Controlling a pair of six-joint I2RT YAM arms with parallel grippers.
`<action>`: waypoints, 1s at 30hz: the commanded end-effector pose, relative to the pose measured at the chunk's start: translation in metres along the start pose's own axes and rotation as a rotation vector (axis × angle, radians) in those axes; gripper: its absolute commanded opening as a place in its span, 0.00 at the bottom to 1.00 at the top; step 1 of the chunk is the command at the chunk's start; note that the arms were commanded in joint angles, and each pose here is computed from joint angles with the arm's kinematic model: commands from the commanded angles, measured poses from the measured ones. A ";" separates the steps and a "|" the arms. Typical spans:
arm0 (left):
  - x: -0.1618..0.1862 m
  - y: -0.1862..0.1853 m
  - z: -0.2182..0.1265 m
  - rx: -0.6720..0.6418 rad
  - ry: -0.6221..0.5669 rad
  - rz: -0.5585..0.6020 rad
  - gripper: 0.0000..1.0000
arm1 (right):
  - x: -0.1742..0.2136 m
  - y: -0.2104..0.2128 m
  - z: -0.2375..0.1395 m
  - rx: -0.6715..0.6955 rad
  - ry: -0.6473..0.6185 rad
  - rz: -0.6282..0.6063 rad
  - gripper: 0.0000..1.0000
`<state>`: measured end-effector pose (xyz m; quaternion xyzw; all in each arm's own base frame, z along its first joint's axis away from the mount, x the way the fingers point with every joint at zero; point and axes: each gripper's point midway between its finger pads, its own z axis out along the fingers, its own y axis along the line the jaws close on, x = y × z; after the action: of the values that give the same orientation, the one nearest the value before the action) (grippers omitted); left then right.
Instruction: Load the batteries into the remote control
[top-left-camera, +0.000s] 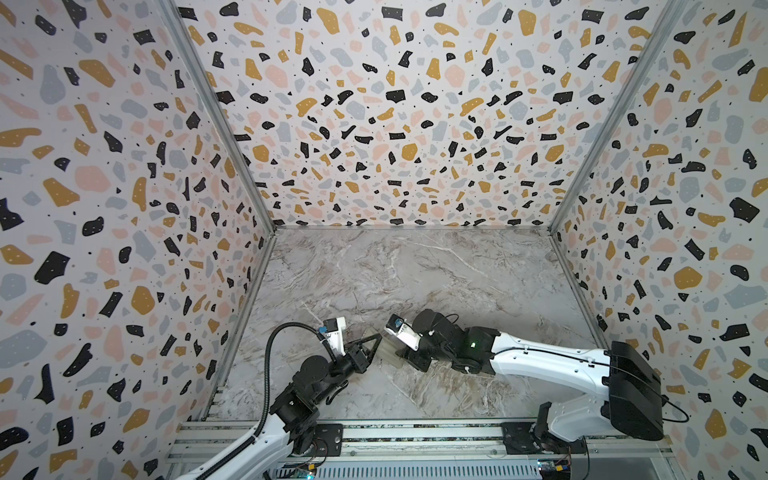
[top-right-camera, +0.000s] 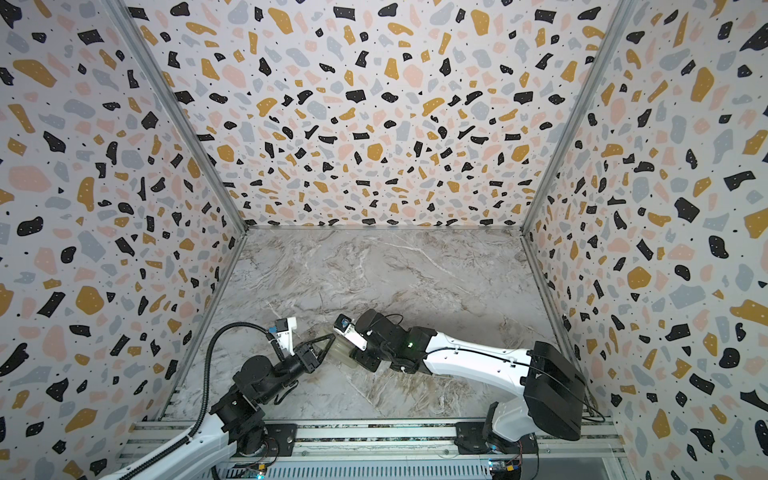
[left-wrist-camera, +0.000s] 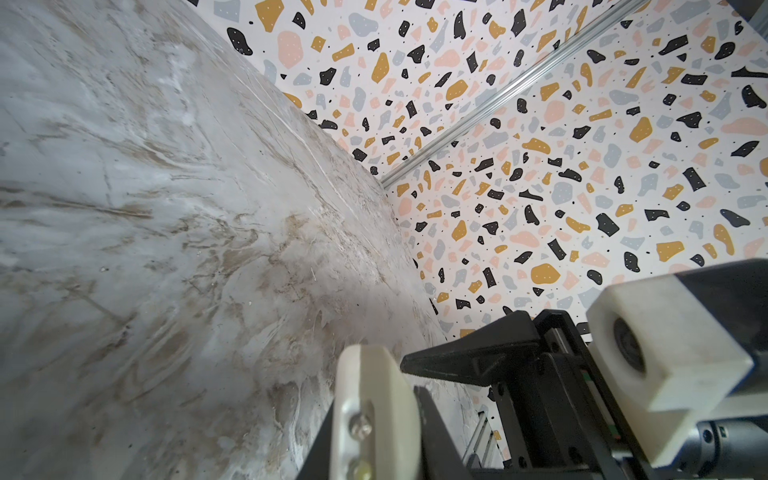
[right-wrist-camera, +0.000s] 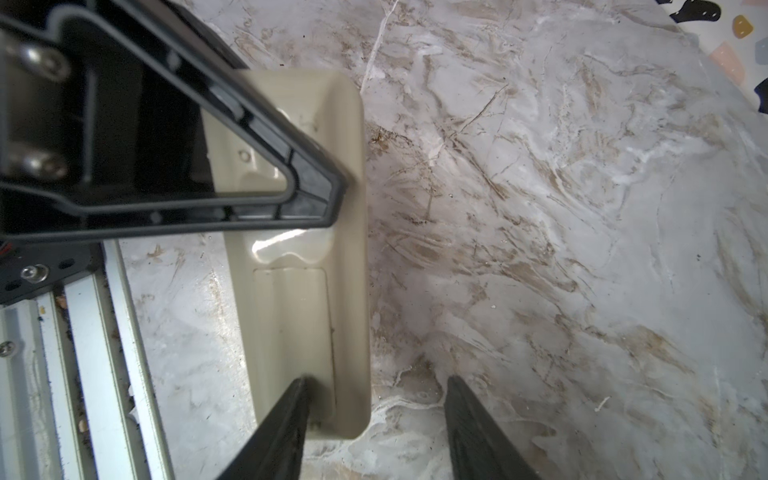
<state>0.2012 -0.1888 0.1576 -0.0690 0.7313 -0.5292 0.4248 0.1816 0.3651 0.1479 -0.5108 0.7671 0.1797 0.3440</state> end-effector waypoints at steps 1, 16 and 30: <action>0.006 0.001 -0.003 0.042 -0.004 -0.001 0.00 | 0.010 -0.002 0.006 0.003 0.026 0.004 0.55; 0.003 -0.007 -0.004 0.072 -0.012 -0.015 0.00 | 0.019 -0.004 0.018 0.014 0.039 -0.010 0.54; -0.004 0.006 0.000 0.004 -0.049 -0.047 0.00 | -0.019 0.006 -0.023 -0.042 -0.190 -0.007 0.76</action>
<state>0.2058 -0.1861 0.1525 -0.0915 0.7355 -0.5239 0.4198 0.1761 0.3600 0.1620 -0.5019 0.7429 0.2175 0.3858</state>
